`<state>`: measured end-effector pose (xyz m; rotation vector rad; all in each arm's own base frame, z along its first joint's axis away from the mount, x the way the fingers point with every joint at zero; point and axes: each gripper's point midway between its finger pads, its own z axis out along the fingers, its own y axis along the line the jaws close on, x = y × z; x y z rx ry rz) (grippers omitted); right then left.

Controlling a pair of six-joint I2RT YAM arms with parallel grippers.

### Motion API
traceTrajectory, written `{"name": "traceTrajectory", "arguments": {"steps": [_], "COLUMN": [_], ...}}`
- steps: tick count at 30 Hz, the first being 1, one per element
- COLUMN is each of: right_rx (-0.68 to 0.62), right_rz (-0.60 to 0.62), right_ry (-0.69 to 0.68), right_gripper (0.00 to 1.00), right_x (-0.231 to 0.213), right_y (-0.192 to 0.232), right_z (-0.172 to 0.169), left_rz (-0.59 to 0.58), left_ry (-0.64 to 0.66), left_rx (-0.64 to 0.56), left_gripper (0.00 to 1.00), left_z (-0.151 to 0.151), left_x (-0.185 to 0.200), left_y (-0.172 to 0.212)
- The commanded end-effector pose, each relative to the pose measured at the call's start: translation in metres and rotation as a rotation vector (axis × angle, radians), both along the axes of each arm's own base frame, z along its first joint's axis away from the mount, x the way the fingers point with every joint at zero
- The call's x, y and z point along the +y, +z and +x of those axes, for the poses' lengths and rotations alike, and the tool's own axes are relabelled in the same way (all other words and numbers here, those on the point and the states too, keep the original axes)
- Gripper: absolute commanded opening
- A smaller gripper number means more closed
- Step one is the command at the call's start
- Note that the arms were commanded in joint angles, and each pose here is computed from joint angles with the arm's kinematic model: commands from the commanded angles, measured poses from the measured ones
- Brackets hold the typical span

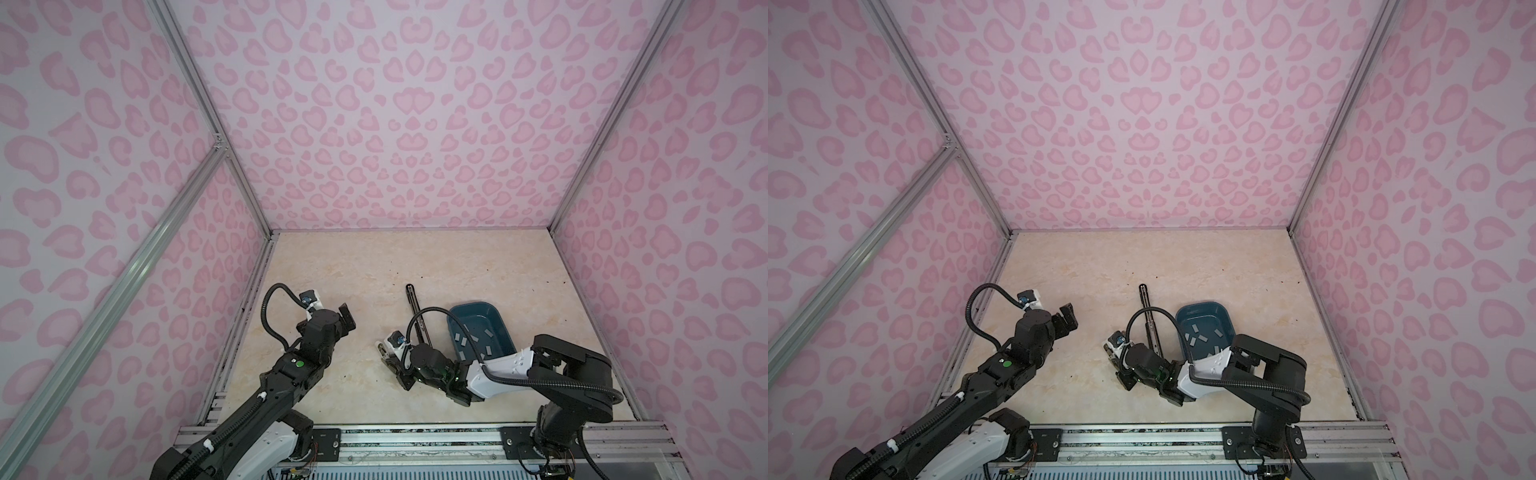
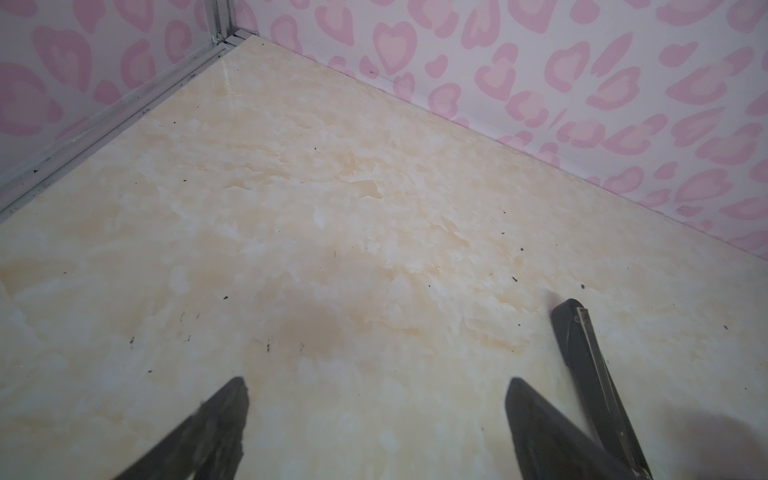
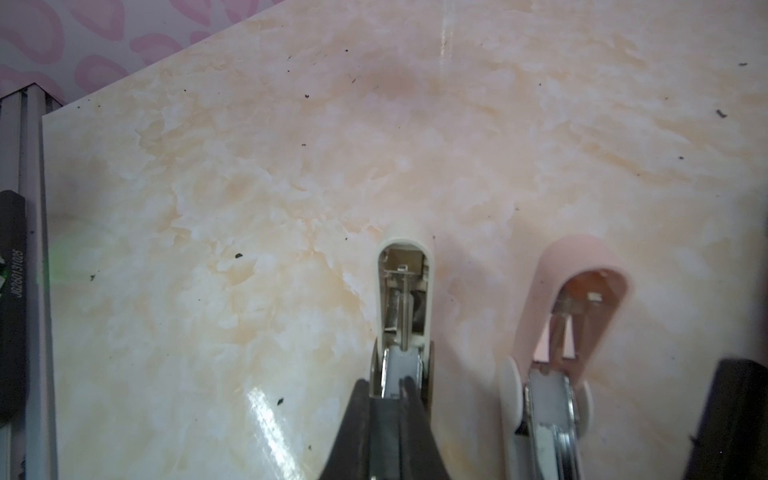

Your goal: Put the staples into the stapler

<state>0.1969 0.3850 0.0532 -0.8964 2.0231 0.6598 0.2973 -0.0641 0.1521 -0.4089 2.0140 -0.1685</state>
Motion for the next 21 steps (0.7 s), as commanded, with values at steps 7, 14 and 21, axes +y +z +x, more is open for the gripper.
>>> {"name": "traceTrajectory", "arguments": {"steps": [7,14,21], "right_rx": [-0.028,-0.029,-0.034], "right_rz": [0.019,0.015,0.006], "right_ry": [-0.022,-0.019,-0.027], "right_gripper": [0.1,0.1,0.1], "right_x": [0.0033,0.0039,0.0018], "right_y": [0.0037,0.0022,0.0004], "right_z": [0.0065,0.0067,0.0082], "left_rz": [-0.024,-0.021,-0.022], "left_ry": [0.004,0.005,0.002], "left_rx": [-0.018,-0.015,-0.013], "left_gripper": [0.97,0.97,0.97], "left_z": [0.0038,0.0041,0.0046], "left_x": [-0.0025,-0.0024,-0.0031], "left_y": [0.0053,0.0042,0.0039]}}
